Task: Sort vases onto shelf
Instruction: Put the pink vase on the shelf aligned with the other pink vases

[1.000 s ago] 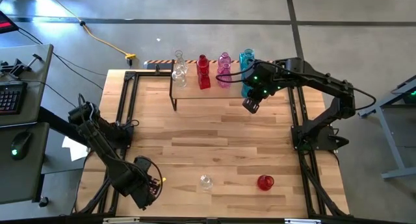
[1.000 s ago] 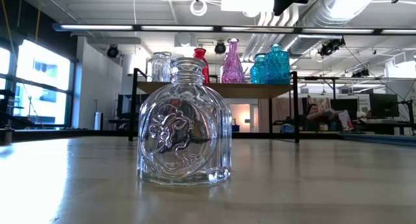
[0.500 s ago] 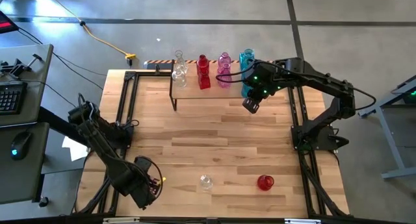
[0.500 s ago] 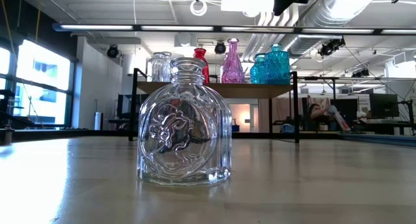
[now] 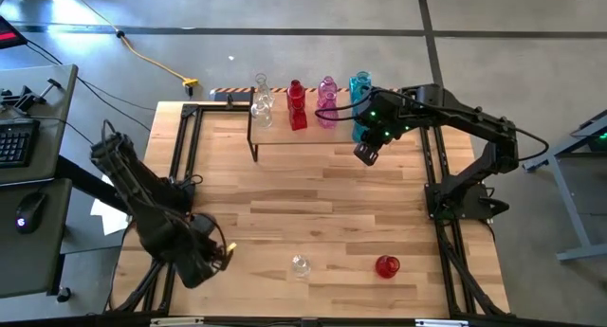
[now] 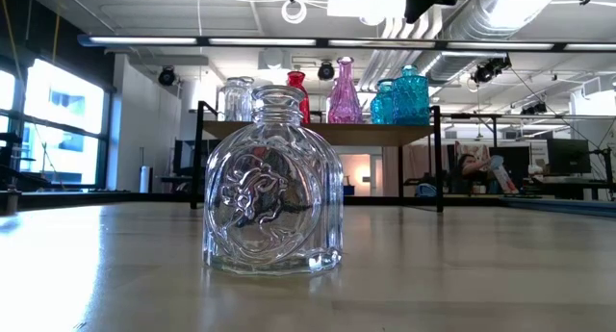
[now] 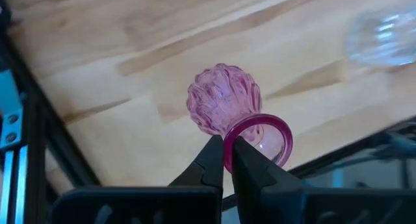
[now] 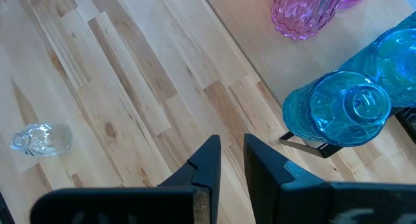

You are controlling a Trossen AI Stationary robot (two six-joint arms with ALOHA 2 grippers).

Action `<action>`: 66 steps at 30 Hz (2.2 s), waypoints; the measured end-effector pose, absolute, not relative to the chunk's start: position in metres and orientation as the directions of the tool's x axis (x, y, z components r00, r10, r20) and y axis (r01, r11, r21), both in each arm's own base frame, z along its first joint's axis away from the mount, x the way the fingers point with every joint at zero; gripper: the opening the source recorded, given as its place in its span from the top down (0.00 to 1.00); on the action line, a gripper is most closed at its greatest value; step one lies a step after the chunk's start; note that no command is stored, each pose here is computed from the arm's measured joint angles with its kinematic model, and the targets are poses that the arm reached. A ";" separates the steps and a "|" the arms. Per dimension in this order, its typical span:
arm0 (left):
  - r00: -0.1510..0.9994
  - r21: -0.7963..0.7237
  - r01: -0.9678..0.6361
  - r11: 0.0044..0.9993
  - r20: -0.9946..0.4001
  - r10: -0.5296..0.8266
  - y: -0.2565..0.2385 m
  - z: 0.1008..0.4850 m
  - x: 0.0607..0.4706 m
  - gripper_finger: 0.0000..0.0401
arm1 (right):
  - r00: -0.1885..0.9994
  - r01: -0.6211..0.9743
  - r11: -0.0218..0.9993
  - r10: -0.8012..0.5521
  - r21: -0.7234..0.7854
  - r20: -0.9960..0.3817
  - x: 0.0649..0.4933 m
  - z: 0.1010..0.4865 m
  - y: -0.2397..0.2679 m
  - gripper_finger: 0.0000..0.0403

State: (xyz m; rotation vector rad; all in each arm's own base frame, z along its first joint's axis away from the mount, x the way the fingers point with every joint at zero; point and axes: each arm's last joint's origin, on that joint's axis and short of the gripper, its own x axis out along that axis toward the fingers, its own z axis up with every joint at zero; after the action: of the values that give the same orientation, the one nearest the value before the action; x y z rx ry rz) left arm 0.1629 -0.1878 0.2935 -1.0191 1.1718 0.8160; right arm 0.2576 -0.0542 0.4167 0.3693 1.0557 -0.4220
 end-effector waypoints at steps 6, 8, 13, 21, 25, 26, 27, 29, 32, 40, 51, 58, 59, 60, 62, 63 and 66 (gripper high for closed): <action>0.359 -0.331 -0.875 0.354 -0.933 0.012 -0.162 0.317 0.160 1.00 | 0.434 0.481 0.870 -0.129 0.108 -0.892 0.259 0.417 -0.048 0.89; 0.395 -0.362 -0.860 0.361 -0.918 0.021 -0.152 0.323 0.161 1.00 | 0.436 0.470 0.876 -0.120 0.112 -0.892 0.260 0.417 -0.044 0.89; 0.446 -0.395 -0.828 0.398 -0.894 0.042 -0.128 0.335 0.165 1.00 | 0.441 0.462 0.878 -0.103 0.127 -0.892 0.261 0.417 -0.034 0.89; 0.512 -0.418 -0.767 0.487 -0.856 0.073 -0.096 0.346 0.183 1.00 | 0.502 0.367 0.918 -0.062 0.148 -0.863 0.273 0.417 -0.017 0.89; 0.543 -0.416 -0.727 0.546 -0.835 0.089 -0.082 0.353 0.193 1.00 | 0.547 0.264 0.955 -0.033 0.136 -0.837 0.282 0.417 -0.007 0.89; 0.551 -0.415 -0.717 0.560 -0.829 0.091 -0.079 0.355 0.195 1.00 | 0.550 0.245 0.961 -0.028 0.130 -0.835 0.285 0.416 -0.005 0.89; 0.559 -0.417 -0.706 0.573 -0.824 0.090 -0.076 0.356 0.197 1.00 | 0.560 0.229 0.965 -0.023 0.129 -0.828 0.288 0.416 -0.003 0.89; 0.567 -0.414 -0.688 0.596 -0.820 0.085 -0.070 0.359 0.201 1.00 | 0.582 0.207 0.969 -0.014 0.132 -0.813 0.293 0.416 0.001 0.88; 0.568 -0.397 -0.661 0.637 -0.819 0.079 -0.062 0.363 0.203 1.00 | 0.608 0.180 0.974 -0.004 0.134 -0.794 0.302 0.414 0.006 0.84; 0.609 -0.394 -0.576 0.717 -0.791 0.055 -0.043 0.367 0.214 1.00 | 0.666 0.104 0.987 0.020 0.120 -0.745 0.337 0.399 0.019 0.73; 0.691 -0.403 -0.484 0.777 -0.721 0.056 -0.021 0.374 0.227 1.00 | 0.740 -0.003 1.000 0.021 0.028 -0.672 0.385 0.375 0.026 0.70; 0.716 -0.404 -0.461 0.790 -0.696 0.062 -0.012 0.377 0.231 1.00 | 0.772 0.051 0.993 -0.104 -0.102 -0.628 0.394 0.372 0.022 0.70; 0.716 -0.405 -0.465 0.787 -0.696 0.064 -0.010 0.377 0.231 1.00 | 0.781 0.050 0.993 -0.103 -0.103 -0.616 0.395 0.374 0.022 0.70; 0.715 -0.404 -0.469 0.785 -0.696 0.069 -0.009 0.377 0.231 1.00 | 0.795 0.049 0.994 -0.100 -0.100 -0.599 0.397 0.375 0.022 0.70; 0.714 -0.396 -0.473 0.787 -0.696 0.079 -0.006 0.377 0.231 1.00 | 0.817 0.045 0.995 -0.090 -0.092 -0.570 0.399 0.378 0.023 0.70; 0.715 -0.395 -0.476 0.786 -0.694 0.083 -0.004 0.377 0.231 1.00 | 0.821 0.039 0.994 -0.089 -0.101 -0.565 0.399 0.379 0.023 0.70; 0.730 -0.397 -0.469 0.789 -0.678 0.093 -0.001 0.378 0.233 1.00 | 0.833 0.025 0.992 -0.088 -0.122 -0.547 0.400 0.380 0.023 0.70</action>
State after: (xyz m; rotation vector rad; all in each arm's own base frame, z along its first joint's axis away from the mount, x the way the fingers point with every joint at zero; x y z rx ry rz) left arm 0.2330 -0.0014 0.3783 -0.5900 0.6902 0.3297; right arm 0.4003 0.0233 0.3805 -0.1120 0.5844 -0.0599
